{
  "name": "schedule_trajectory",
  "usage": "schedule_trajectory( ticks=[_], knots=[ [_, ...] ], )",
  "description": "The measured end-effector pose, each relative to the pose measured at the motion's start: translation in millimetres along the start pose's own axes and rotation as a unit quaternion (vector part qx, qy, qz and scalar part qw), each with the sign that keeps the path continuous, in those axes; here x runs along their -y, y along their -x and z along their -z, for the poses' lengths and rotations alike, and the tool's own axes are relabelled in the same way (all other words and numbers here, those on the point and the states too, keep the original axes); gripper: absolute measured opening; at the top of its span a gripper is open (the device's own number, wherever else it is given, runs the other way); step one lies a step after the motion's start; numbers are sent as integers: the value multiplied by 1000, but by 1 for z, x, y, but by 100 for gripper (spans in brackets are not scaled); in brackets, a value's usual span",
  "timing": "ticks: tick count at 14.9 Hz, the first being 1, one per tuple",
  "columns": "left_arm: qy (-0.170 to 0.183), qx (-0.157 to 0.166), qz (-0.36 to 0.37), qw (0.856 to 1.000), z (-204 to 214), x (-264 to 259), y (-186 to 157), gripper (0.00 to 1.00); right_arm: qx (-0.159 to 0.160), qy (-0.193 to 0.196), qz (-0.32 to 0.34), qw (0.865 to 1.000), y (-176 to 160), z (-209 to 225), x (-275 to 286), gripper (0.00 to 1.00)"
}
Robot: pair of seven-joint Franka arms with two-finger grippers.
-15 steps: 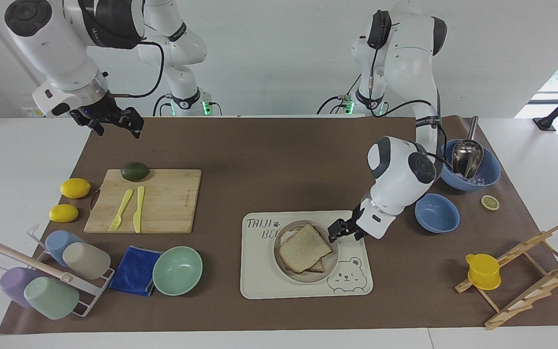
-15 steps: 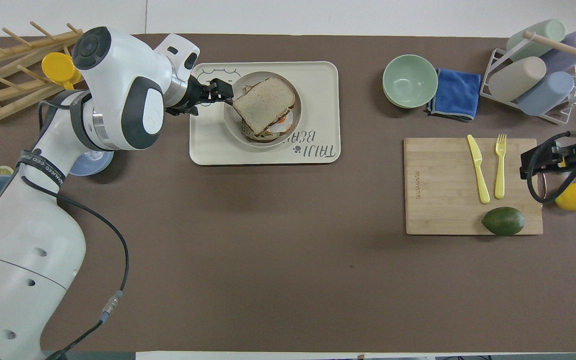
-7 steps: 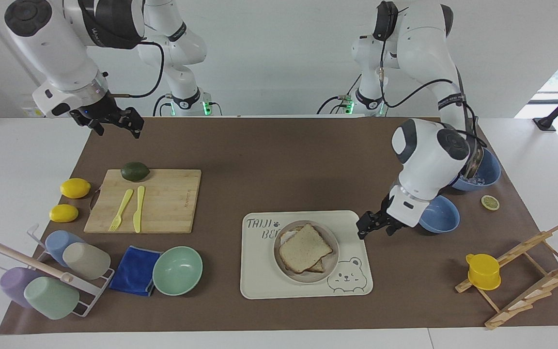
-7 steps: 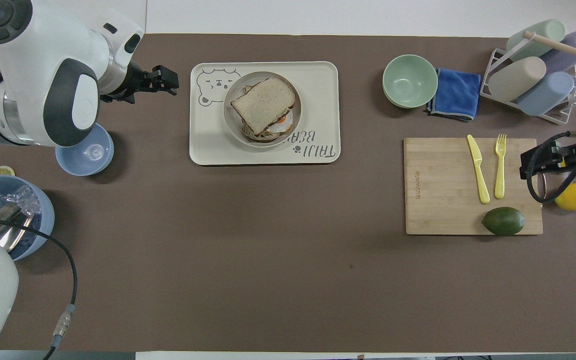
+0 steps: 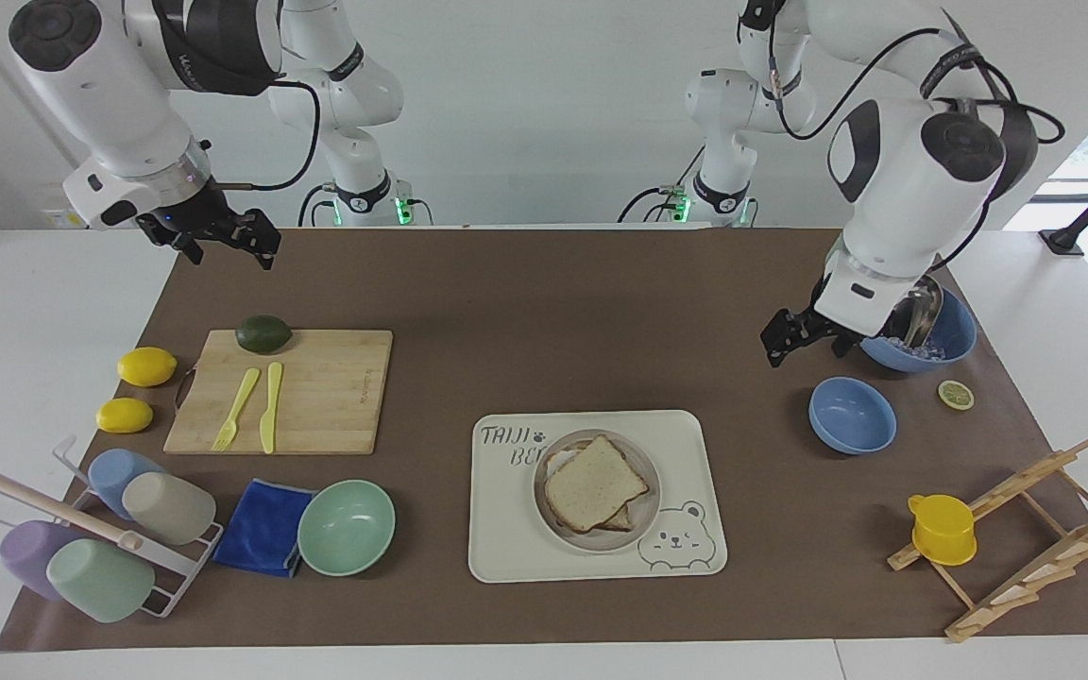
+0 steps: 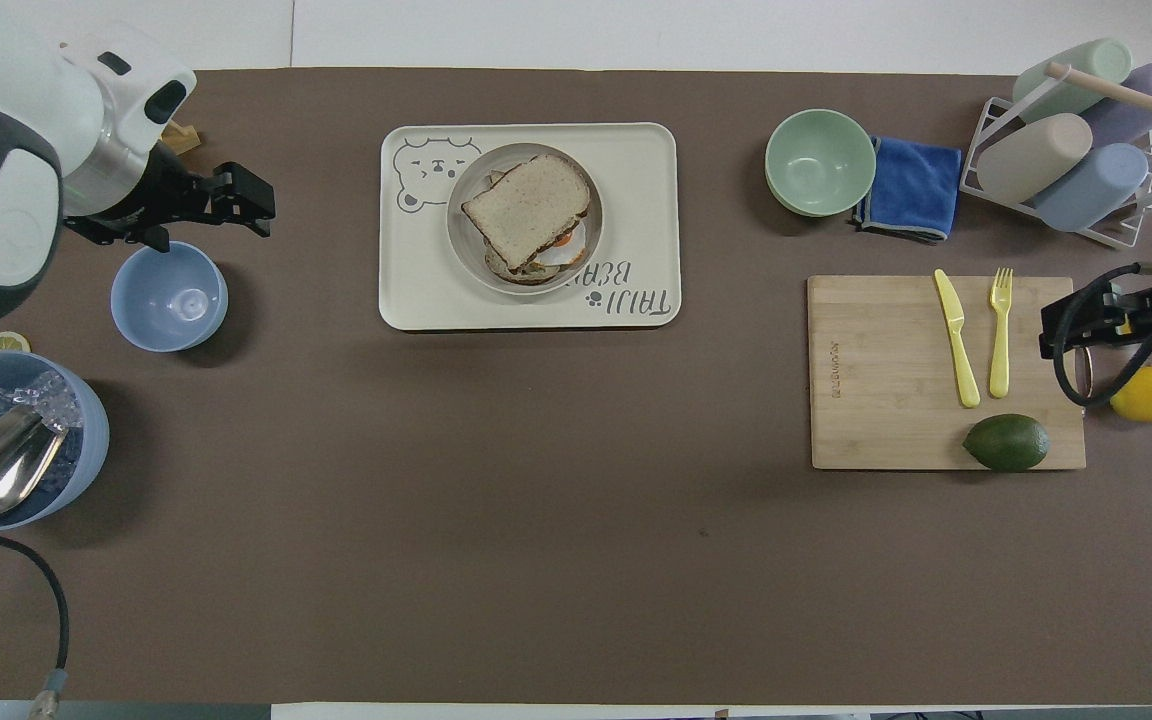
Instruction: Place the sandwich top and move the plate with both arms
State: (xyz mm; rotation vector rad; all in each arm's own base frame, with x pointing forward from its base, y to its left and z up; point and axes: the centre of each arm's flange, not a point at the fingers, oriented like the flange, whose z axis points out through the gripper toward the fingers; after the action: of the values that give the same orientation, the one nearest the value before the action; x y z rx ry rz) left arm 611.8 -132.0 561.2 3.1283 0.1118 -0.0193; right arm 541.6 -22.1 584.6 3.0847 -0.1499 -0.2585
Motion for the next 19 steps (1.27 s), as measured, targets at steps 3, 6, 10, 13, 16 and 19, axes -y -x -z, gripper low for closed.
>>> schedule_trajectory(
  ticks=[3,6,10,13,16,19],
  knots=[
    [-1,11,-6,1000,45,27,37,100,0,0,0,1000,0,0,0,100],
    [-1,41,-44,998,65,50,73,100,0,0,0,1000,0,0,0,100],
    [-3,51,-63,997,40,41,89,100,0,0,0,1000,0,0,0,100],
    [0,35,-65,997,27,39,85,100,0,0,0,1000,0,0,0,100],
    [-2,44,-65,997,31,39,89,100,0,0,0,1000,0,0,0,100],
    [-3,51,-66,997,45,39,92,100,0,0,0,1000,0,0,0,100]
  ],
)
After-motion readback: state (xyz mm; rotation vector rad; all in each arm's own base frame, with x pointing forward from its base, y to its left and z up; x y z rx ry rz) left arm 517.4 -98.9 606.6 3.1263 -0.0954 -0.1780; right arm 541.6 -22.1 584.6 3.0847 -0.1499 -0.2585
